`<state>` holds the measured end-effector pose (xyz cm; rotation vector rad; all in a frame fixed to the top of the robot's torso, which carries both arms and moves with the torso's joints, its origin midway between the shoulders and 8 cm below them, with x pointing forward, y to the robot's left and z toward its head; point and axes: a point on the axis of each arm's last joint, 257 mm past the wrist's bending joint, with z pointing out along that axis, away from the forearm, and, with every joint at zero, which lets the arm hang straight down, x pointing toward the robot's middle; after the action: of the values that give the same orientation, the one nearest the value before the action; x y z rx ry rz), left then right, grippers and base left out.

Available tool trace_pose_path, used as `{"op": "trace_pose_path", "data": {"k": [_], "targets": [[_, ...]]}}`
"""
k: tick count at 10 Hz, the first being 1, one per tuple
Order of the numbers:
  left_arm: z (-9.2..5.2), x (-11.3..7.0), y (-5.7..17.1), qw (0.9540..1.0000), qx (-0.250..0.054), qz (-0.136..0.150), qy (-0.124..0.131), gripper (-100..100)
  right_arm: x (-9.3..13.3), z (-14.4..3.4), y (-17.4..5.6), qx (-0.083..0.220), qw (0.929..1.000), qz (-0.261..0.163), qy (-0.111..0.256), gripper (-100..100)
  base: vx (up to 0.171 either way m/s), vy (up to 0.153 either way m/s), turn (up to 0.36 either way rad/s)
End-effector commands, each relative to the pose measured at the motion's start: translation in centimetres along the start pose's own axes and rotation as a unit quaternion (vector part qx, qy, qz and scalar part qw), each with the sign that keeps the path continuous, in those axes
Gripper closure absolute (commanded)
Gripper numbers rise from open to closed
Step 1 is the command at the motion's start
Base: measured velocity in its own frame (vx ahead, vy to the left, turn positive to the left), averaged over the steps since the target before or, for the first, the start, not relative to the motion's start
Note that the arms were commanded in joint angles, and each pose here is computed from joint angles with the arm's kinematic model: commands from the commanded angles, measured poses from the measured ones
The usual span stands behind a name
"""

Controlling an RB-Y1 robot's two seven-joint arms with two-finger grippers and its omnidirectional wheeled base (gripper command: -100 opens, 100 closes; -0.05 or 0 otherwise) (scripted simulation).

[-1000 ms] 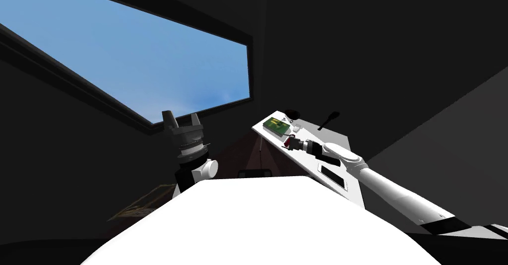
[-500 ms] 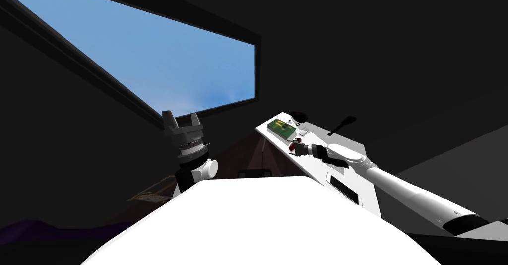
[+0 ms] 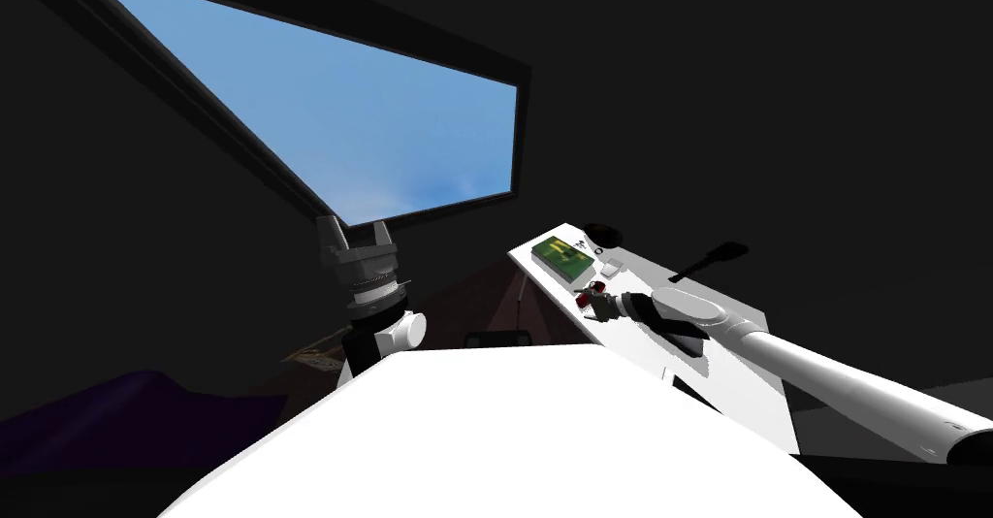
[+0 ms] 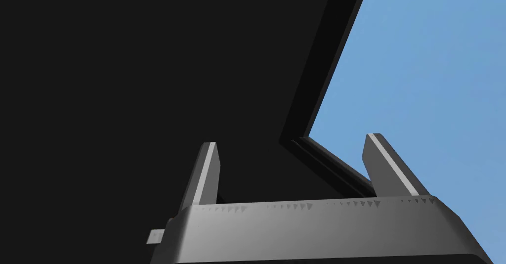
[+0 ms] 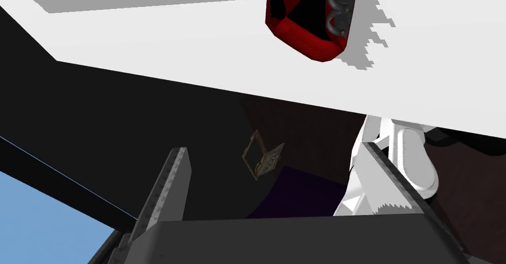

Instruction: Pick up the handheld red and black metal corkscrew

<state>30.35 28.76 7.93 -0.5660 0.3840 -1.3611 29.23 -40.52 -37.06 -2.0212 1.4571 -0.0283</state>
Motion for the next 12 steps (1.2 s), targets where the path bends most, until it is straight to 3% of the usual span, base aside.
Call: {"op": "trace_pose_path", "data": {"k": [1, 4, 5, 8, 11, 12], "targets": [[0.0, 0.0, 0.0, 1.0000, 0.000, 0.000, 0.000, 0, 1.2, -0.4, 1.2, -0.018, 0.9997, -0.009, 0.011, -100, 0.041, -0.013, 0.094], [0.0, 0.0, 0.0, 1.0000, 0.000, 0.000, 0.000, 0, 5.9, -3.9, 7.5, -0.114, 0.9901, -0.056, 0.061, -100, 0.077, -0.016, 0.241], [0.0, 0.0, 0.0, 1.0000, 0.000, 0.000, 0.000, 0, 5.8, -3.9, 7.8, -0.116, 0.9899, -0.055, 0.060, -100, 0.082, -0.006, 0.090], [0.0, 0.0, 0.0, 1.0000, 0.000, 0.000, 0.000, 0, 8.9, -7.5, 12.6, -0.191, 0.9740, -0.084, 0.090, -100, 0.091, -0.016, 0.182], [0.0, 0.0, 0.0, 1.0000, 0.000, 0.000, 0.000, 0, 10.5, -10.0, 15.9, -0.240, 0.9603, -0.098, 0.103, -100, 0.094, -0.023, 0.138], [0.0, 0.0, 0.0, 1.0000, 0.000, 0.000, 0.000, 0, 10.2, -9.5, 15.1, -0.229, 0.9636, -0.095, 0.101, -100, 0.040, -0.017, 0.027]]}}
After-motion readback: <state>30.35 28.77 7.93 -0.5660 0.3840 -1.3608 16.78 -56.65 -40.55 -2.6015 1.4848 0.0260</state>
